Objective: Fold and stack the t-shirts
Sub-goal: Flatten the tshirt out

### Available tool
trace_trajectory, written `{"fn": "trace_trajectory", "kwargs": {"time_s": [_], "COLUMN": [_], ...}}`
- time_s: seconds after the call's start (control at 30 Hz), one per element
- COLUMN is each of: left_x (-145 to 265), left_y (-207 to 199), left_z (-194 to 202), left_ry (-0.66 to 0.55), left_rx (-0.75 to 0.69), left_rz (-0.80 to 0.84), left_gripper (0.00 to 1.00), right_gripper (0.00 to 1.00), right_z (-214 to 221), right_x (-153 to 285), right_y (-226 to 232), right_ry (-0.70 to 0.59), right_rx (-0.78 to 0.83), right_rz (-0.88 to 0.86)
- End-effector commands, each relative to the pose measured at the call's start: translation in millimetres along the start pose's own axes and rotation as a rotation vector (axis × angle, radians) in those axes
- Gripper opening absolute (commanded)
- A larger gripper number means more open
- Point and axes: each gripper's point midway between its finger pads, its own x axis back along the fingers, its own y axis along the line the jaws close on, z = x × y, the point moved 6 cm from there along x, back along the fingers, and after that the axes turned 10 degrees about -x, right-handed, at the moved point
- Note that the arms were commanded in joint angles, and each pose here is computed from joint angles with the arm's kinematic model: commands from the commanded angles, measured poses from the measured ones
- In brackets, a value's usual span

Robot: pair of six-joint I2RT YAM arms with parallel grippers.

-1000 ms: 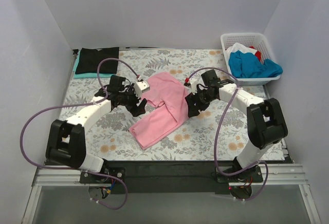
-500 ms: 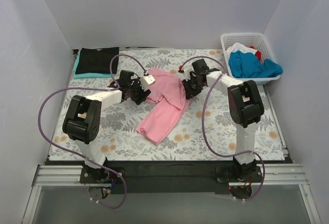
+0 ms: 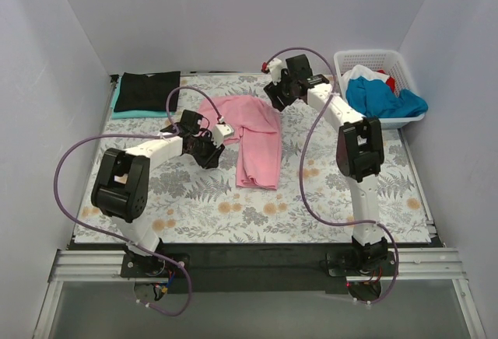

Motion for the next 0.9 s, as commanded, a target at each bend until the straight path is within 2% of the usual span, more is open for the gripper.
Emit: {"fn": "trace_trajectory", "kwargs": {"time_s": [0.0,0.07,0.2,0.23,0.37,0.5,0.7,0.77,0.87], "left_x": [41.4,47.5,45.4,38.7,23.7,6.0,-12.0,-12.0,-6.8], "left_y": [-19.8,-8.7,25.4,36.6,66.6,87.6,92.2,86.9,73.4], "left_z": [-28.4,-31.6,-35.6,-37.1,-37.0,-32.6,-5.9,3.3,12.8], "left_ry": [-0.099,-0.088,-0.066,-0.057,-0.022,0.027,0.126,0.149,0.162], "left_rx": [0.036,0.038,0.042,0.047,0.054,0.031,0.007,0.012,-0.004], "left_rz": [0.033,-0.025,-0.100,-0.103,-0.135,-0.165,-0.164,-0.157,-0.131], "left_gripper": [0.25,0.29,0.37,0.38,0.48,0.53,0.55,0.51,0.41], "right_gripper": [0.67,0.66,0.56,0.55,0.55,0.60,0.64,0.64,0.55], "right_z": [-34.0,-10.2,52.0,75.1,121.2,141.5,161.1,171.1,181.9], "right_x": [74.9,93.3,111.1,114.4,117.8,111.3,97.1,90.4,80.2], "right_y": [11.6,31.9,71.7,83.1,111.2,125.0,139.4,141.7,139.8], "right_ry": [-0.085,-0.025,0.128,0.185,0.290,0.338,0.415,0.455,0.496], "right_rx": [0.042,-0.003,-0.153,-0.194,-0.278,-0.340,-0.354,-0.356,-0.361], "right_rz": [-0.065,-0.155,-0.315,-0.349,-0.438,-0.476,-0.484,-0.474,-0.447]}}
